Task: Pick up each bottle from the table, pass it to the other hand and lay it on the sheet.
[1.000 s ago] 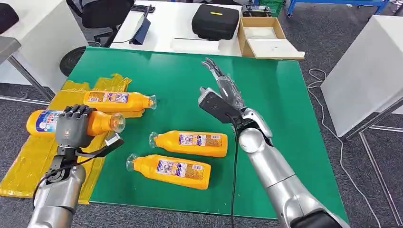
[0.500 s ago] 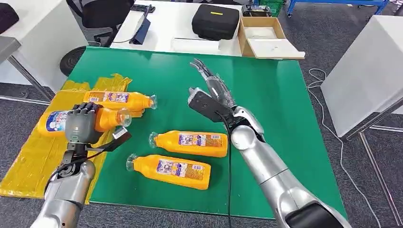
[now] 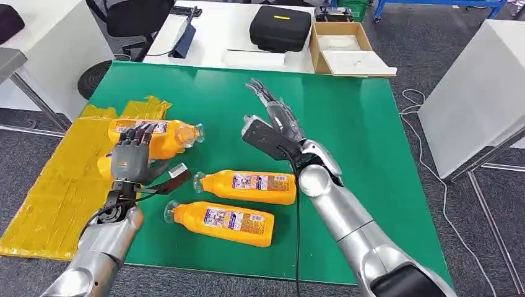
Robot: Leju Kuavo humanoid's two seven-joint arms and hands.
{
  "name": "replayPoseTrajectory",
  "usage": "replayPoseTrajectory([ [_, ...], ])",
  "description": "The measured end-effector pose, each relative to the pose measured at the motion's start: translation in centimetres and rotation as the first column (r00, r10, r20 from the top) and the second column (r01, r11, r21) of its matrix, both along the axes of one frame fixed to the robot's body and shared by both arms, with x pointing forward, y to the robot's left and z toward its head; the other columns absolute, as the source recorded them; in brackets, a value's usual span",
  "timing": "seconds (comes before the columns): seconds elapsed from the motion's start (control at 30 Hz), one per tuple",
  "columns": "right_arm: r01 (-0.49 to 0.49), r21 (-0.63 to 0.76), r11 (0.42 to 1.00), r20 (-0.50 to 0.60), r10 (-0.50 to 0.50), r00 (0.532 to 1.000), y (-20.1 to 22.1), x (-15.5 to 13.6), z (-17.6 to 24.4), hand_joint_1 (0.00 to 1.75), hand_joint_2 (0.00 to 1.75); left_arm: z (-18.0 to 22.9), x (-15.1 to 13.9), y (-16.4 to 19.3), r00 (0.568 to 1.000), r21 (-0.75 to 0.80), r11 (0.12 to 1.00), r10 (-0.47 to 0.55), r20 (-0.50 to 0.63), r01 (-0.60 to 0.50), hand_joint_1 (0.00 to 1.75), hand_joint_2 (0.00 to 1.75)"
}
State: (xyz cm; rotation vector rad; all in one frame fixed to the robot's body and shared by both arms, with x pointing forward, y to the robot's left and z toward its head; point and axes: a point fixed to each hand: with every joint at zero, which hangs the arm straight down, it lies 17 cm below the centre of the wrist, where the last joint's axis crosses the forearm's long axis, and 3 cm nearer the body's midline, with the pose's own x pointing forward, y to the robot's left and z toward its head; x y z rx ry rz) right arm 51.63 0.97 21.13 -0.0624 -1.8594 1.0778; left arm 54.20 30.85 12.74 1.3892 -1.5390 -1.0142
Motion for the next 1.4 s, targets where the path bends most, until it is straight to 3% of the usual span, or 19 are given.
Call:
replayPoseTrajectory([
  [0.47, -0.004, -0.015, 1.0, -0.013, 0.003, 1.0, 0.4, -0.7, -0.6, 0.0, 0.0, -1.6, -0.1, -0.5, 0.999, -0.03, 0.999, -0.011, -0.041, 0.01, 0.0, 0.0],
  [0.67, -0.012, -0.047, 0.999, -0.017, 0.011, 1.0, 0.6, -0.9, -1.2, 0.0, 0.0, 0.9, -0.3, 1.8, 0.996, -0.212, 0.975, -0.049, 0.071, 0.063, 0.0, 0.0],
  [0.73, -0.008, -0.07, 0.997, -0.013, 0.007, 1.0, 0.6, -0.9, -1.5, 0.0, 0.0, 2.5, -0.3, 4.2, 0.988, -0.378, 0.924, 0.004, 0.156, 0.055, 0.0, 0.0],
  [0.83, -0.003, -0.106, 0.994, -0.013, 0.002, 1.0, 0.5, -1.1, -2.4, 0.0, 0.0, 3.3, -1.1, 9.9, 0.951, -0.754, 0.657, 0.211, 0.225, 0.033, 0.0, 0.0],
  [0.87, -0.002, -0.117, 0.993, -0.016, 0.0, 1.0, 0.4, -1.2, -2.9, 0.0, 1.75, 3.5, -1.4, 11.3, 0.934, -0.823, 0.566, 0.266, 0.239, 0.049, 0.0, 0.0],
  [0.9, -0.002, -0.124, 0.992, -0.021, -0.001, 1.0, 0.3, -1.3, -3.3, 0.0, 1.75, 3.6, -1.6, 12.0, 0.923, -0.859, 0.508, 0.297, 0.245, 0.065, 0.0, 0.0],
  [1.1, 0.015, -0.171, 0.985, -0.021, -0.019, 1.0, -0.8, -2.0, -5.6, 0.0, 1.75, 6.8, -2.5, 14.5, 0.874, -0.897, 0.396, 0.345, 0.342, 0.195, 0.0, 0.0],
  [1.23, 0.037, -0.198, 0.979, -0.019, -0.042, 0.999, -1.7, -3.1, -7.2, 0.0, 1.75, 9.3, -2.8, 15.6, 0.854, -0.878, 0.398, 0.327, 0.405, 0.265, 0.0, 0.0],
  [1.33, 0.161, -0.262, 0.951, 0.072, -0.147, 0.986, -3.1, -3.7, -7.2, 0.0, 1.75, 10.2, -3.3, 16.4, 0.845, -0.864, 0.416, 0.317, 0.431, 0.284, 0.0, 0.0],
  [1.4, 0.291, -0.312, 0.904, 0.214, -0.231, 0.949, -4.1, -4.4, -5.7, 0.0, 1.75, 10.3, -3.5, 16.7, 0.843, -0.859, 0.423, 0.313, 0.437, 0.288, 0.0, 0.0],
])
